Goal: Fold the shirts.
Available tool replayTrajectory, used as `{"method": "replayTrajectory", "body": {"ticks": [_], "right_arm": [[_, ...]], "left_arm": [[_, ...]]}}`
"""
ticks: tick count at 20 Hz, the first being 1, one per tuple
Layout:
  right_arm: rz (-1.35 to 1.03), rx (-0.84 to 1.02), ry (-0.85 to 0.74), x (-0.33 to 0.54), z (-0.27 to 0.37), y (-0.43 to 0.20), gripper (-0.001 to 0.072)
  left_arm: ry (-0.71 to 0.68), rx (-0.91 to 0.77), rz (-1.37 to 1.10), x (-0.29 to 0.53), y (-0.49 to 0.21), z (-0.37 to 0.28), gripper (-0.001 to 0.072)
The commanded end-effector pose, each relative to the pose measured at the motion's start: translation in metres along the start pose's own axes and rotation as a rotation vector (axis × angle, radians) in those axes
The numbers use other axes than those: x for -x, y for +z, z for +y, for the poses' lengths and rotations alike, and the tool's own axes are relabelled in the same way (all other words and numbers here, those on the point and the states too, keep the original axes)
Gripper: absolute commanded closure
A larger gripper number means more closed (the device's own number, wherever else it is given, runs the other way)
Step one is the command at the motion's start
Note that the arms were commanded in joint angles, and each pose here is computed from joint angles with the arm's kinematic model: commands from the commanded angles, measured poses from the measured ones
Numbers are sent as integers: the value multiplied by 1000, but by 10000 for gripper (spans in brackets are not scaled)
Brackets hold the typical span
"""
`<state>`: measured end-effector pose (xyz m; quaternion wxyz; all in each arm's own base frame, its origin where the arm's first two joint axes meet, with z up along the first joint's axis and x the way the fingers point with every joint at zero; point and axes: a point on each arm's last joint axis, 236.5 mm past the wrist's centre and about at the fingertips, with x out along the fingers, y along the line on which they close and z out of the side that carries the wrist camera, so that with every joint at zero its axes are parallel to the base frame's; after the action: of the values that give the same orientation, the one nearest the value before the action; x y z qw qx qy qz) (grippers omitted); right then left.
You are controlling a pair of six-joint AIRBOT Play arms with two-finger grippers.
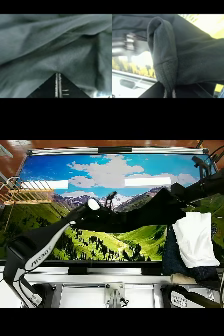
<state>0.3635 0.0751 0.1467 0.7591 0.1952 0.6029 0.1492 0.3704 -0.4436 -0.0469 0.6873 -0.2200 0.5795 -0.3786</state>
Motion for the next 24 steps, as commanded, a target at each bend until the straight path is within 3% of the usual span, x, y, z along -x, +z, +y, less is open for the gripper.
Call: {"method": "replayTrajectory", "body": {"ticks": [1,3,8,14,19,24], "right_arm": [[-32,24,42,21,22,-12,652],[-35,30,40,27,24,-17,652],[0,89,-14,17,23,-23,653],[101,286,-74,-54,51,-22,653],[124,504,67,-138,128,-30,653],[92,635,198,-221,199,-51,652]], "left_arm": [[-62,95,-60,-35,-2,-18,656],[-92,139,-67,-44,-5,-26,666],[-28,23,-162,7,34,-16,680],[159,-132,-401,200,93,15,680],[263,-157,-689,378,109,13,678],[328,-147,-823,467,87,10,678]]}}
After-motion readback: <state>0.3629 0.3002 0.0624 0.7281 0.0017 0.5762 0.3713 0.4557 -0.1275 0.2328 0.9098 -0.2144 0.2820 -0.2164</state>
